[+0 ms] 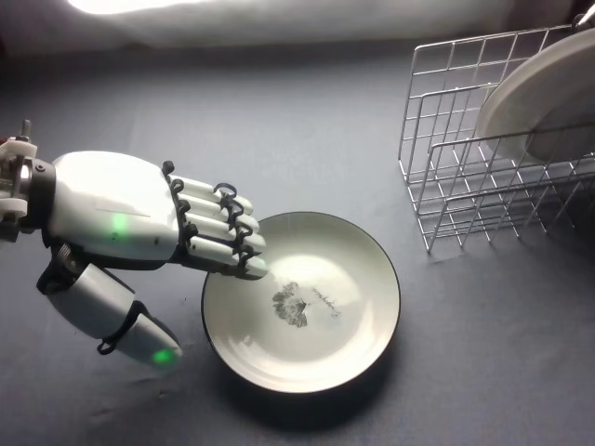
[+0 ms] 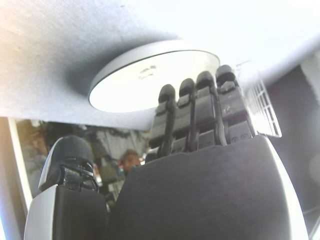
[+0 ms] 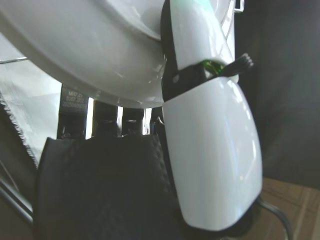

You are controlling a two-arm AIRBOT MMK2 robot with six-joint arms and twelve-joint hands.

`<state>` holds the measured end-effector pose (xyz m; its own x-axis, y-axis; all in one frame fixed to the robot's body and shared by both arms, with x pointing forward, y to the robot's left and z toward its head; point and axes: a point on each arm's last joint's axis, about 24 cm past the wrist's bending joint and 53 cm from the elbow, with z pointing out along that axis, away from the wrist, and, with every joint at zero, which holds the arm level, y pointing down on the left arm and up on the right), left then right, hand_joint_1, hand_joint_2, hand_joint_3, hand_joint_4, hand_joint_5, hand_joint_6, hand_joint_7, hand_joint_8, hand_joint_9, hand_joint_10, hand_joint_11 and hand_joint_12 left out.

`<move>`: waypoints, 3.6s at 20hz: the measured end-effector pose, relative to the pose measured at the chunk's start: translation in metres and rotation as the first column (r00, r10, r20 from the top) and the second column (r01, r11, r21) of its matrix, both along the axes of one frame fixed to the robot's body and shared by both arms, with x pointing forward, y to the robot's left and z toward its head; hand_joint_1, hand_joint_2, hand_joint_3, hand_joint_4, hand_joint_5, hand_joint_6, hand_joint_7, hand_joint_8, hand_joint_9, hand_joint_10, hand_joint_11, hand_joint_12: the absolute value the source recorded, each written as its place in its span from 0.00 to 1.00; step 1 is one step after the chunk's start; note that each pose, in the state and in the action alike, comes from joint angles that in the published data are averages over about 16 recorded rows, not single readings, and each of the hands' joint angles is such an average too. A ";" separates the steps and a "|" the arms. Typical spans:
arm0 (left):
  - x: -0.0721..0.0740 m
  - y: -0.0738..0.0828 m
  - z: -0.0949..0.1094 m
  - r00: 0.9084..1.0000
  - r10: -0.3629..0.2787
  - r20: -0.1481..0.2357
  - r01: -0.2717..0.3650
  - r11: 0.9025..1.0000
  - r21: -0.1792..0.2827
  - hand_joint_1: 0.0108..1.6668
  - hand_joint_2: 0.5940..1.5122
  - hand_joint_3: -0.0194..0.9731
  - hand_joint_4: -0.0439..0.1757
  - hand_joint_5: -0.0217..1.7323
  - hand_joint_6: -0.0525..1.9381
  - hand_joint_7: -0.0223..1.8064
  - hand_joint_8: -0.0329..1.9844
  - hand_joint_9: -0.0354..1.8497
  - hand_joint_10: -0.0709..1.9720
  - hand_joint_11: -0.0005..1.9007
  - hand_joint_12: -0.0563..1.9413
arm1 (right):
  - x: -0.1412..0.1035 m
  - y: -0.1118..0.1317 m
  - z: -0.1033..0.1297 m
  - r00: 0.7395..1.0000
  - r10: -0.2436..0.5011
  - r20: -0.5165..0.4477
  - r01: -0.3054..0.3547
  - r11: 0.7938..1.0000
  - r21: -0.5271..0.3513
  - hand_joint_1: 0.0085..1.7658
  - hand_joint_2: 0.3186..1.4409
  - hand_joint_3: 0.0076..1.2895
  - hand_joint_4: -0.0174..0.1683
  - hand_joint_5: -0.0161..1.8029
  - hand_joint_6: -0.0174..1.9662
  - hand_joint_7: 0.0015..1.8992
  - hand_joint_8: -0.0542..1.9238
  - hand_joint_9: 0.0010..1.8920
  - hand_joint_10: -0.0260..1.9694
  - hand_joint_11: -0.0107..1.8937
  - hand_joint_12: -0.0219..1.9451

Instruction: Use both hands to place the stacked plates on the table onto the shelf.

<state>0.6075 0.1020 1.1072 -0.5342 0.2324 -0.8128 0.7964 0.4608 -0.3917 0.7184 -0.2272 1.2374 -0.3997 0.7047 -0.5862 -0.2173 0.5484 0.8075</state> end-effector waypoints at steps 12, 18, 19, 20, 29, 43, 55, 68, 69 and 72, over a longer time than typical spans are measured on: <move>0.000 0.006 -0.008 0.999 0.022 -0.033 -0.022 1.000 0.009 0.00 0.64 0.02 0.19 0.09 0.03 0.06 0.02 0.04 0.04 0.02 0.04 | -0.002 0.004 0.000 0.999 0.028 0.031 -0.026 0.997 -0.072 0.68 0.67 0.00 0.09 0.41 0.42 0.43 0.36 0.48 0.25 0.30 0.59; -0.002 0.010 -0.012 0.998 0.032 -0.052 -0.031 0.999 0.016 0.00 0.64 0.02 0.19 0.09 0.03 0.06 0.02 0.04 0.03 0.02 0.04 | -0.001 0.009 0.010 0.998 0.035 0.054 -0.031 0.997 -0.069 0.62 0.69 0.00 0.08 0.34 0.20 0.36 0.15 0.42 0.10 0.18 0.59; -0.002 0.011 -0.013 0.998 0.034 -0.055 -0.033 0.999 0.017 0.00 0.64 0.02 0.19 0.09 0.03 0.06 0.02 0.04 0.03 0.02 0.04 | 0.000 0.010 0.012 0.998 0.036 0.059 -0.032 0.997 -0.066 0.61 0.70 0.00 0.07 0.33 0.16 0.35 0.11 0.40 0.09 0.16 0.59; -0.003 0.012 -0.014 0.998 0.035 -0.058 -0.034 0.999 0.019 0.00 0.64 0.02 0.19 0.09 0.03 0.06 0.02 0.04 0.03 0.02 0.04 | 0.000 0.012 0.015 0.997 0.036 0.064 -0.032 0.998 -0.062 0.60 0.70 0.00 0.07 0.32 0.11 0.34 0.08 0.38 0.08 0.14 0.59; -0.006 0.020 -0.028 0.995 0.050 -0.091 -0.047 0.998 0.038 0.00 0.64 0.02 0.19 0.09 0.03 0.06 0.02 0.03 0.03 0.02 0.04 | -0.005 0.037 0.050 0.974 0.115 0.196 -0.094 0.989 -0.111 0.52 0.68 0.00 0.08 0.23 0.02 0.21 0.03 0.21 0.02 0.03 0.55; -0.014 0.032 -0.057 0.986 0.076 -0.148 -0.065 0.995 0.082 0.00 0.64 0.02 0.19 0.08 0.02 0.05 0.02 0.02 0.02 0.02 0.04 | -0.104 0.154 0.061 0.700 0.584 0.412 -0.402 0.798 -0.448 0.47 0.59 0.00 0.11 0.06 0.02 0.05 0.03 0.04 0.02 0.01 0.18; -0.015 0.033 -0.059 0.985 0.077 -0.153 -0.065 0.994 0.085 0.00 0.63 0.02 0.19 0.08 0.02 0.05 0.01 0.02 0.02 0.01 0.04 | -0.153 0.210 -0.010 0.631 0.730 0.261 -0.546 0.658 -0.518 0.62 0.55 0.00 0.11 0.02 0.02 0.01 0.03 0.01 0.02 0.02 0.17; -0.015 0.032 -0.059 0.985 0.076 -0.152 -0.064 0.994 0.085 0.00 0.63 0.02 0.19 0.08 0.02 0.05 0.01 0.02 0.02 0.02 0.04 | -0.141 0.258 -0.078 0.648 0.751 0.128 -0.602 0.608 -0.517 0.70 0.60 0.01 0.10 0.02 0.02 0.01 0.03 0.01 0.02 0.01 0.31; -0.015 0.032 -0.059 0.985 0.076 -0.152 -0.064 0.994 0.085 0.00 0.63 0.02 0.19 0.08 0.02 0.05 0.01 0.02 0.02 0.02 0.04 | -0.141 0.262 -0.081 0.648 0.751 0.122 -0.605 0.606 -0.517 0.70 0.60 0.00 0.10 0.02 0.02 0.01 0.03 0.01 0.02 0.01 0.32; -0.015 0.032 -0.059 0.985 0.076 -0.152 -0.063 0.994 0.085 0.00 0.63 0.02 0.19 0.08 0.02 0.05 0.01 0.02 0.02 0.02 0.04 | -0.140 0.271 -0.091 0.649 0.754 0.103 -0.613 0.599 -0.515 0.71 0.60 0.00 0.10 0.02 0.02 0.01 0.03 0.01 0.02 0.01 0.33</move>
<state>0.5928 0.1344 1.0487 -0.6692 0.2506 -0.6996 0.6939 0.5475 -0.4676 0.5785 0.0441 1.1463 -0.4277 -0.0379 -0.9031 -0.8408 0.3836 0.3821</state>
